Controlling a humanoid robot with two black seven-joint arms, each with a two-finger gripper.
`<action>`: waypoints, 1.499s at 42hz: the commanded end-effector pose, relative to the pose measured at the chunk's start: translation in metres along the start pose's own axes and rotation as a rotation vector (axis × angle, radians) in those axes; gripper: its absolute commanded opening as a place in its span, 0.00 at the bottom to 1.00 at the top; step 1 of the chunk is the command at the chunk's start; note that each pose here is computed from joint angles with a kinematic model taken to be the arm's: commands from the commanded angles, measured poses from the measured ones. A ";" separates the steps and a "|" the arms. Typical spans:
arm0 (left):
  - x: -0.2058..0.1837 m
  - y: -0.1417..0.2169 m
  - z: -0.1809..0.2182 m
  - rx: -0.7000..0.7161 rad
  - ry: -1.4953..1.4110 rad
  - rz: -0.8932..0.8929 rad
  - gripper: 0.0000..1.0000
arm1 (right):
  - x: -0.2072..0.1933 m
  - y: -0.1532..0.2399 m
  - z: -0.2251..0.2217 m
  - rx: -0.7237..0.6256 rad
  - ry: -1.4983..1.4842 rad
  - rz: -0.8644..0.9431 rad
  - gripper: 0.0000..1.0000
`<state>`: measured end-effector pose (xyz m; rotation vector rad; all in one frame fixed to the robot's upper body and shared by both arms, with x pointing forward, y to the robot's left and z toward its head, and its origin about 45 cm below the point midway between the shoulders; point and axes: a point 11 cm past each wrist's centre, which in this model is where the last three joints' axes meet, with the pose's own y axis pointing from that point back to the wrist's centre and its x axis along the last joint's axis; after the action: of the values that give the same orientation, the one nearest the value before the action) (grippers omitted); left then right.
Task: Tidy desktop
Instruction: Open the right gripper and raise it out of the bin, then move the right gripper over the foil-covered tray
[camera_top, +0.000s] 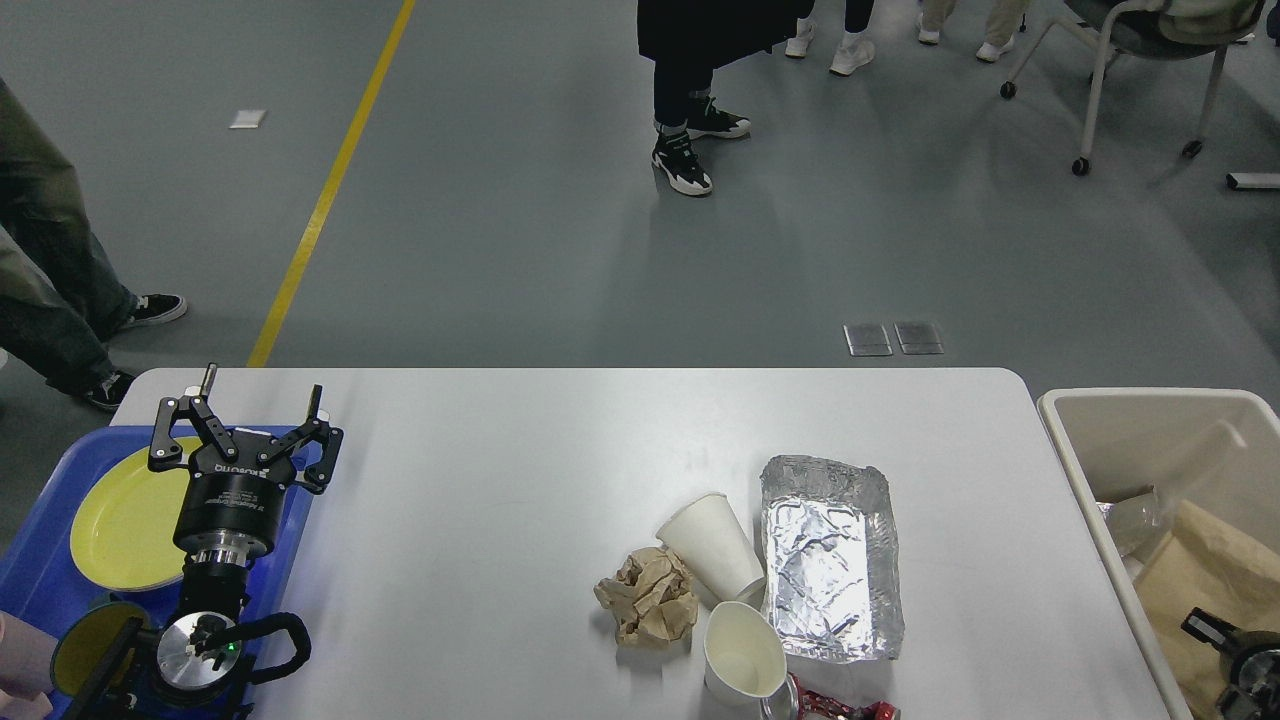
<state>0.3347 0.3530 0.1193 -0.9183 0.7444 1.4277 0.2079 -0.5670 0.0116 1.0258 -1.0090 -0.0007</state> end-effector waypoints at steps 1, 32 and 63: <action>0.000 0.000 0.000 0.000 0.001 0.000 0.96 | 0.003 0.000 -0.001 0.002 0.006 0.019 0.81; 0.000 0.000 -0.001 0.002 0.001 0.000 0.96 | 0.105 0.016 -0.048 0.069 0.054 -0.103 1.00; 0.000 0.000 -0.001 0.002 0.001 -0.002 0.96 | 0.257 0.301 -0.206 0.289 0.378 -0.511 1.00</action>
<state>0.3347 0.3522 0.1189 -0.9167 0.7467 1.4259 0.3783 -0.3965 0.3380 1.4160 -0.4343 -0.0912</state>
